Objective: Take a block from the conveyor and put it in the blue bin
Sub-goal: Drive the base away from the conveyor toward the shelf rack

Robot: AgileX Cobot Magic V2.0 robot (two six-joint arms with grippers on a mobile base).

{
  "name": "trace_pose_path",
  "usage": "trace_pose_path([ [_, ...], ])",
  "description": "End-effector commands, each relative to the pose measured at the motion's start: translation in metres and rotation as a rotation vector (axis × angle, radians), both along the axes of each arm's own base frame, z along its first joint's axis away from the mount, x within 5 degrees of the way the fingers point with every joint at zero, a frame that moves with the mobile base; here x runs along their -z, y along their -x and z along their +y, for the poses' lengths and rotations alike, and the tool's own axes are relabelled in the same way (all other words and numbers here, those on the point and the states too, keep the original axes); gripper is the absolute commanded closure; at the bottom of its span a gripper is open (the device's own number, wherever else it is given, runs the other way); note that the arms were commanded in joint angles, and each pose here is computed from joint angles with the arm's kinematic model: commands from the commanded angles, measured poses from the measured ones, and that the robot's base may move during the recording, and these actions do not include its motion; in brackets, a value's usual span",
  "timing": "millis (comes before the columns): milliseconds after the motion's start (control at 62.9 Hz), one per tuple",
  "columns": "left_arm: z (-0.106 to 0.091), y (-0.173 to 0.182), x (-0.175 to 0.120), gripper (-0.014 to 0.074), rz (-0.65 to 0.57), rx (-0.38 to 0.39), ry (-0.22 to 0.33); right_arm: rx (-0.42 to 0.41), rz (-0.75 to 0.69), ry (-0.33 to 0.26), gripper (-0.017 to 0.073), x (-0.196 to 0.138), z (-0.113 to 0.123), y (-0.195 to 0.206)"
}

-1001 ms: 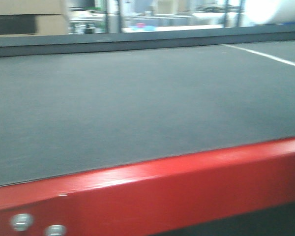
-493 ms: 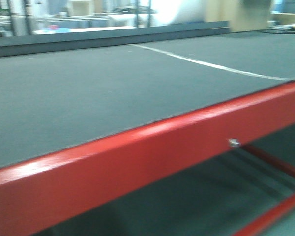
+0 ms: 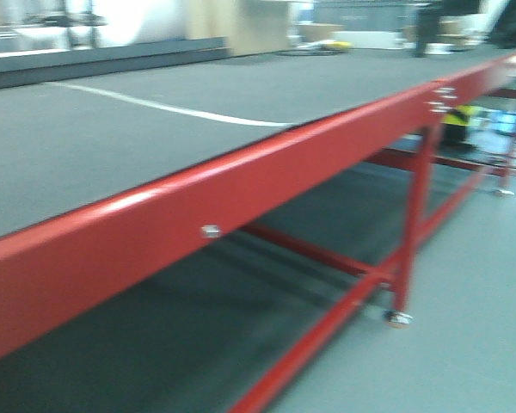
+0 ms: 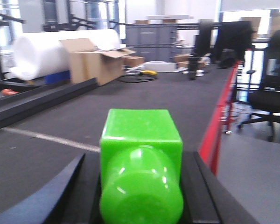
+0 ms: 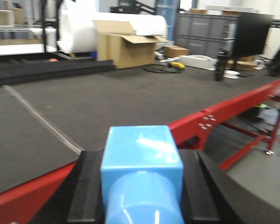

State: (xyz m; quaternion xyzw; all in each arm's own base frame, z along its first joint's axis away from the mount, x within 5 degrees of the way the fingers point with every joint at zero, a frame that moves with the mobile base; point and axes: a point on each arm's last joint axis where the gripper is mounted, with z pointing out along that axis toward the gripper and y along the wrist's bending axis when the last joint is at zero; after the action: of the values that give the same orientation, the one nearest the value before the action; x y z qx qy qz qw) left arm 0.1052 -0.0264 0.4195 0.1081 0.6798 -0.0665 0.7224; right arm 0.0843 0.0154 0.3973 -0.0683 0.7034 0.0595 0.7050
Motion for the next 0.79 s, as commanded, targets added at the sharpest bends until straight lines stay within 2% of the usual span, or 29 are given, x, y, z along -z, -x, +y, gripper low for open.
trace_pose_path([
  [0,0.0002,0.0021,-0.0052,0.0704,-0.038,0.002,0.005,0.001,-0.029,0.004,0.0721,-0.0023,-0.0003,0.0014],
  [779,0.0002,0.0021,-0.0057,0.0704,-0.044,0.002,0.007,0.001,-0.029,0.004,0.0721,-0.0023,-0.0003,0.0014],
])
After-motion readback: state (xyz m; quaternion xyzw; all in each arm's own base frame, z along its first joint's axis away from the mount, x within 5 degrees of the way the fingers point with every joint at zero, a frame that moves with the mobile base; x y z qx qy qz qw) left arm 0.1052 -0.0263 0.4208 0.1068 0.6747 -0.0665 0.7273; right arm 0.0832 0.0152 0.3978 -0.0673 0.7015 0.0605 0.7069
